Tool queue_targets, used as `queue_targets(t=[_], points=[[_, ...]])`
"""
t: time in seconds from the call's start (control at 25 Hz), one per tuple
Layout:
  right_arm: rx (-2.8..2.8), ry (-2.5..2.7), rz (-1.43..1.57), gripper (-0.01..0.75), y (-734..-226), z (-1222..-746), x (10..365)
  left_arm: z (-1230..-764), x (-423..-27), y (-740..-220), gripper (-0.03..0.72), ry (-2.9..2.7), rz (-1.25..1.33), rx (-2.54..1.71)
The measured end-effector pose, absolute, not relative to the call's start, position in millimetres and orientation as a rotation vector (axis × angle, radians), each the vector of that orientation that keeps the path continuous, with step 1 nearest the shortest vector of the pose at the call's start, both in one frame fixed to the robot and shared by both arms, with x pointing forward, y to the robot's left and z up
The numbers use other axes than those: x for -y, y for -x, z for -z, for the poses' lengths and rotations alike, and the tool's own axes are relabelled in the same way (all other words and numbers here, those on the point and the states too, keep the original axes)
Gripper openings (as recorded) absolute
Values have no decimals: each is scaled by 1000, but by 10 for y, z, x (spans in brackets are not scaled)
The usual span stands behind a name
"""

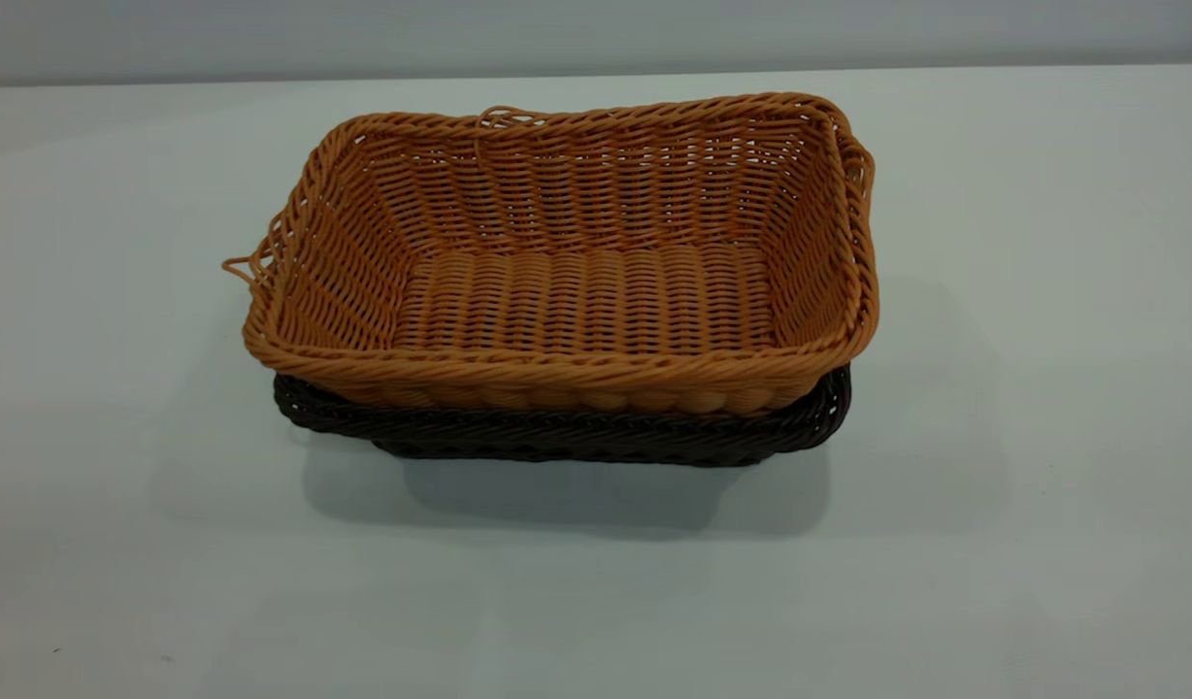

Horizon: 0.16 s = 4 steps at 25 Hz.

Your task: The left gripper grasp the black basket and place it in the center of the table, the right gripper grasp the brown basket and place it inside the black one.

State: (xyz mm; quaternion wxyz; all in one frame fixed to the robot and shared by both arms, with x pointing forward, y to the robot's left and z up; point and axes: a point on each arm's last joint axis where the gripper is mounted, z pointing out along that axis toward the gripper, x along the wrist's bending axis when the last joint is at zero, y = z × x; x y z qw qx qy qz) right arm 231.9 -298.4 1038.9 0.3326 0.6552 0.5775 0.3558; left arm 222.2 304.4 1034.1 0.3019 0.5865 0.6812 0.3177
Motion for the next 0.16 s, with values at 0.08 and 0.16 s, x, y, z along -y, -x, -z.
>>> queue_targets(t=[0.08, 0.16], points=[[-1509, -1711, -929, 552, -2319, -10389, 2984, -10341, -3044, -2222, 359, -1555, -842, -1807], [-1509, -1711, -929, 552, -2319, -10389, 2984, -10341, -3044, -2222, 359, -1555, -842, -1807]])
